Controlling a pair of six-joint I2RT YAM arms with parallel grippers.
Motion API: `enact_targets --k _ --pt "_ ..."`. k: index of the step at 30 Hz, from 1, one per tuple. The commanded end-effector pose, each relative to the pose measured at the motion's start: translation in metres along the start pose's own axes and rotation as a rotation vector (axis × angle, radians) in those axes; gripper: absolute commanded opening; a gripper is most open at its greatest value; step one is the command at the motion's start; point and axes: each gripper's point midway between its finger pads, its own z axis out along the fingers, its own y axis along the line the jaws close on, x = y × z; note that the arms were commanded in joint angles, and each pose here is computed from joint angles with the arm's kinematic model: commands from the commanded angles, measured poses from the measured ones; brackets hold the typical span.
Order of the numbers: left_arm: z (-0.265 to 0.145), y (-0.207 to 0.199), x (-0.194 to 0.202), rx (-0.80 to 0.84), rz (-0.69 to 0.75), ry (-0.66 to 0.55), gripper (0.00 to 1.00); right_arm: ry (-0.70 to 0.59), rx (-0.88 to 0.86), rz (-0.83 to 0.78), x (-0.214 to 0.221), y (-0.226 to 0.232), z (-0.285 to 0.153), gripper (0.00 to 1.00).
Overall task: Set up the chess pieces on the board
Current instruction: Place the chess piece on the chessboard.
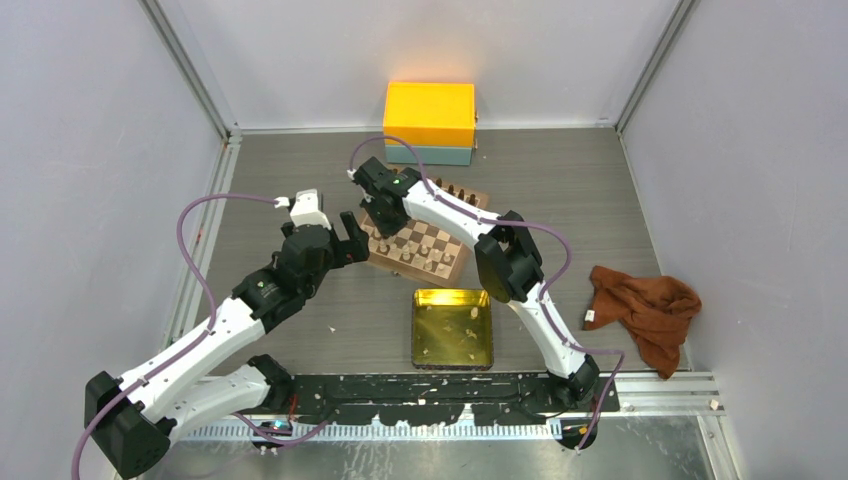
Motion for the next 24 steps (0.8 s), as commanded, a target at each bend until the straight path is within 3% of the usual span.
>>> enact_targets --k 1,8,11,24 --pt "-0.0006 -0.0066 -0.0116 0.019 -0.014 -0.038 1.0 -0.092 -0.002 -0.018 -0.0278 0.0031 -0.0259 0.24" --pt "-0.0006 -0.0058 -0.0109 0.017 -0.013 -0.037 1.0 -0.08 -0.012 -0.015 -0.0245 0.0046 -0.0225 0.25" --pt "-0.0003 -0.0055 -0.0102 0.016 -0.012 -0.035 1.0 -0.083 -0.02 -0.016 -0.0255 0.0058 -0.0233 0.34" --pt "-0.001 -0.0056 -0.0099 0.016 -0.012 -0.032 1.0 -0.11 -0.022 -0.015 -0.0325 0.0062 -0.0319 0.36"
